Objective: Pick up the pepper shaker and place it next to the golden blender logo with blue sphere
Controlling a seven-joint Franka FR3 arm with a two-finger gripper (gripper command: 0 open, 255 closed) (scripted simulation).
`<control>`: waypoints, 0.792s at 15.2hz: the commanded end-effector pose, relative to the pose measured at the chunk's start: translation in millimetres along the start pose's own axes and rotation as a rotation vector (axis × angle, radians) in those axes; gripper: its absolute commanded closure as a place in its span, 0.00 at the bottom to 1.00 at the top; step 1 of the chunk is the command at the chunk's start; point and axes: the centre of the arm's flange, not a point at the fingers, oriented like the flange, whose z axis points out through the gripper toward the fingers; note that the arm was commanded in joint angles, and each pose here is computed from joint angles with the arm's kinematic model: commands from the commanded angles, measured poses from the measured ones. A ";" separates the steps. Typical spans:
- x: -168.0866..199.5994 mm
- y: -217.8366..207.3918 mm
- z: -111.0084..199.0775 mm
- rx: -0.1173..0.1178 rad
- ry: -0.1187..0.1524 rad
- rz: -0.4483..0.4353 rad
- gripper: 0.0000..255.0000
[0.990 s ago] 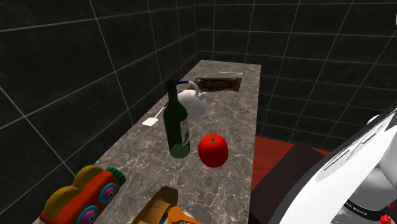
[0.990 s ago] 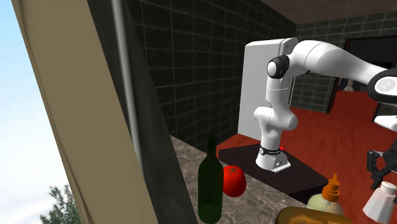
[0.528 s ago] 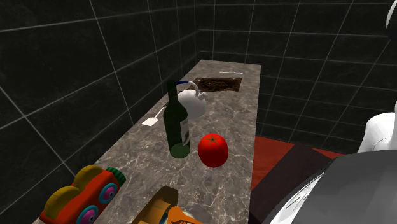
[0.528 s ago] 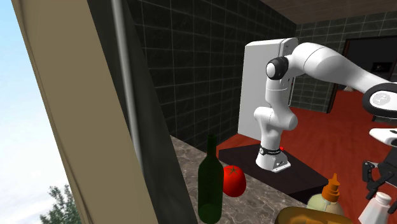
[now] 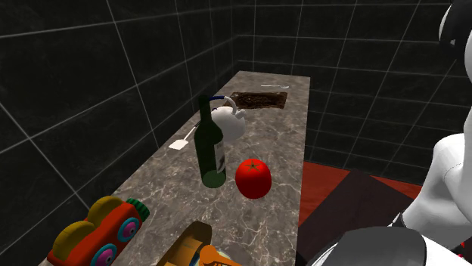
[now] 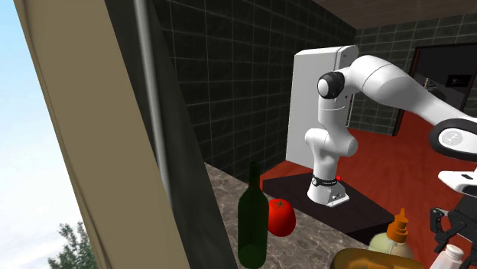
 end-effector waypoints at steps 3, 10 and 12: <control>-3.6 -0.9 20.4 0.000 0.000 0.000 1.00; -5.5 -2.0 33.4 0.000 0.000 0.000 1.00; -5.5 -2.0 33.4 0.000 0.000 0.000 1.00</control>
